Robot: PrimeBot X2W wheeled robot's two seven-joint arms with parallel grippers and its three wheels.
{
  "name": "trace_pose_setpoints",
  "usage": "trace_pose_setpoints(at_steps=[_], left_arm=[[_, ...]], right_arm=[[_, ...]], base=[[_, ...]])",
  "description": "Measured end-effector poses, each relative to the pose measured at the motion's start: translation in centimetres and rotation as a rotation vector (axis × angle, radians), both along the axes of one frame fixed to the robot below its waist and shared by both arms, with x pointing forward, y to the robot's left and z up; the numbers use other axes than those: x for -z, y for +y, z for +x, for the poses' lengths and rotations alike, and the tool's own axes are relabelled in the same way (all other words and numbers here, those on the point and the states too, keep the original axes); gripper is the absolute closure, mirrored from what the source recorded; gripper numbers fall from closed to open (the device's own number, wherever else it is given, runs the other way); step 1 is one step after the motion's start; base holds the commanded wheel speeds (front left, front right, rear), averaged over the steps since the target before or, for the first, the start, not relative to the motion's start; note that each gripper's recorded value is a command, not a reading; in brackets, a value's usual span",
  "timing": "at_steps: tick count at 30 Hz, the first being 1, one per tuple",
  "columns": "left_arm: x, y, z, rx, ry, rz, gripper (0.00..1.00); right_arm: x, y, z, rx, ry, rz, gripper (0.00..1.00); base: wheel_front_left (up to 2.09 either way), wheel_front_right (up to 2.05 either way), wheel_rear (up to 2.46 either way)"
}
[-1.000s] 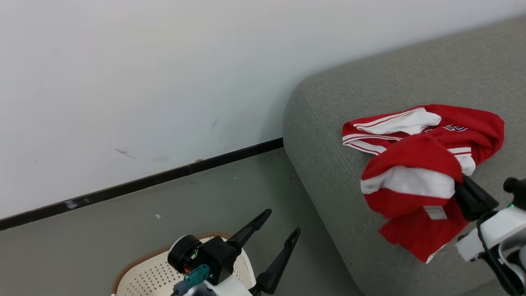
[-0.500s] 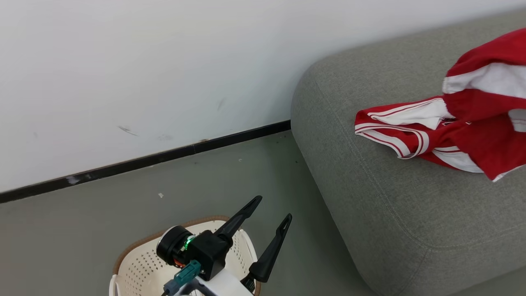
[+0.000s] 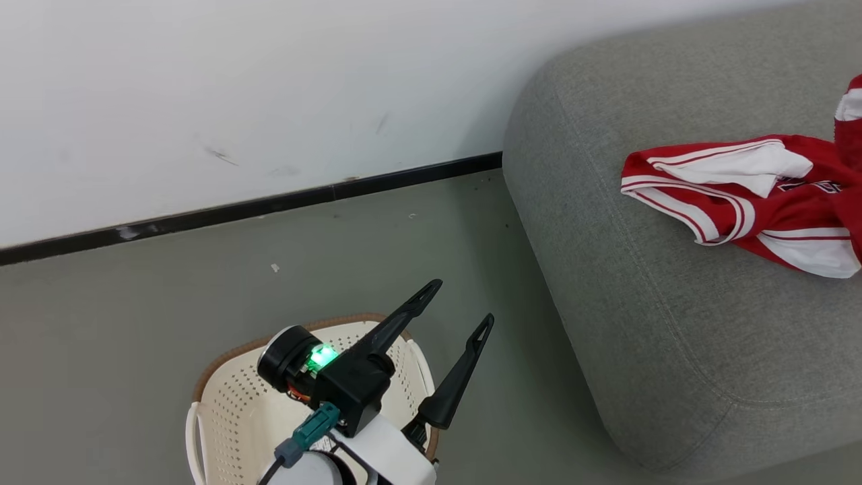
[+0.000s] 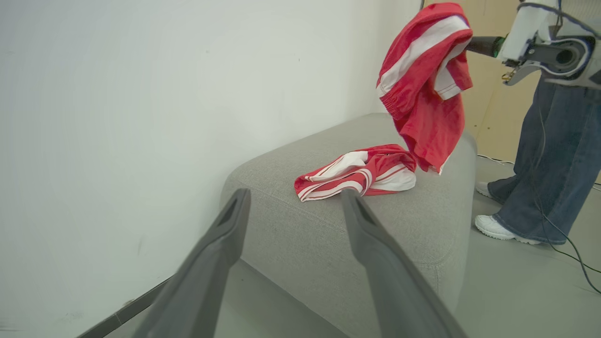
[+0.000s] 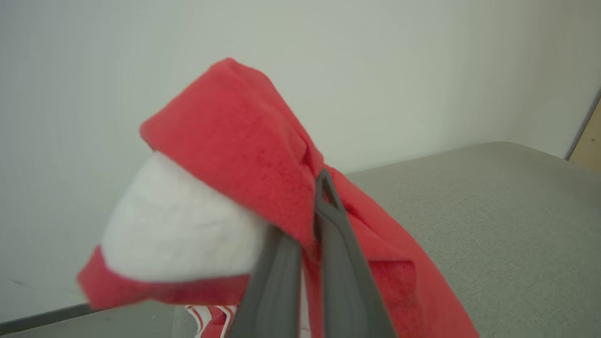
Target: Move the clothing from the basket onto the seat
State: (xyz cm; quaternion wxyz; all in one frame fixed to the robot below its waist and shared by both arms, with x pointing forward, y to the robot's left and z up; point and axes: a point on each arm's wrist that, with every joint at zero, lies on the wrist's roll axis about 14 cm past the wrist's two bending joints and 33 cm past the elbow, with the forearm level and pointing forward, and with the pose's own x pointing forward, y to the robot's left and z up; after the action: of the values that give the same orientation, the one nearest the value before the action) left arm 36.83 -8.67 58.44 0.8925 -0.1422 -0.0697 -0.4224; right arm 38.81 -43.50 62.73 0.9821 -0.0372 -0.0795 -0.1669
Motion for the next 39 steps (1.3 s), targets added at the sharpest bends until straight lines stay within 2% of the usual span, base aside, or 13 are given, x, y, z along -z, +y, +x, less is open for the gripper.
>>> trace_pose_setpoints(at_steps=[5,13,15,22,23,26,29,36,37,39], left_arm=[[0.4,0.1,0.9,-0.004,0.001,0.013,0.0],[1.7,0.6,2.2,-0.016,0.031,0.021,0.0],[2.1,0.6,2.5,-0.013,0.039,0.026,0.0],[3.0,0.7,3.5,-0.013,0.046,0.037,0.0],[3.2,0.7,3.5,-0.009,0.047,0.038,0.0],[3.5,0.7,3.9,-0.007,0.052,0.037,0.0],[3.8,0.8,4.3,-0.004,0.053,0.039,0.0],[4.4,0.8,5.3,-0.011,0.053,0.046,0.0],[4.5,0.7,5.2,-0.003,0.054,0.048,0.0],[4.7,0.4,5.1,0.004,0.057,0.05,0.0]], right_arm=[[3.0,-0.2,1.5,0.014,0.075,0.024,1.0],[9.4,1.9,4.2,-0.01,0.212,0.052,1.0],[10.9,2.3,4.7,-0.021,0.26,0.031,1.0],[15.5,3.5,5.7,-0.014,0.334,0.093,1.0],[16.0,3.7,5.8,-0.014,0.342,0.103,0.95],[17.0,4.2,6.4,-0.021,0.348,0.115,0.64],[17.5,4.4,6.9,-0.024,0.349,0.117,0.51],[18.4,5.3,7.4,-0.036,0.343,0.134,0.05],[18.4,5.4,7.3,-0.036,0.342,0.136,0.01],[18.1,5.3,7.1,-0.033,0.335,0.133,0.0]], base=[[0.0,0.0,0.0],[0.0,0.0,0.0],[0.0,0.0,0.0],[0.0,0.0,0.0],[0.0,0.0,0.0],[0.0,0.0,0.0],[0.0,0.0,0.0],[0.0,0.0,0.0],[0.0,0.0,0.0],[0.0,0.0,0.0]])
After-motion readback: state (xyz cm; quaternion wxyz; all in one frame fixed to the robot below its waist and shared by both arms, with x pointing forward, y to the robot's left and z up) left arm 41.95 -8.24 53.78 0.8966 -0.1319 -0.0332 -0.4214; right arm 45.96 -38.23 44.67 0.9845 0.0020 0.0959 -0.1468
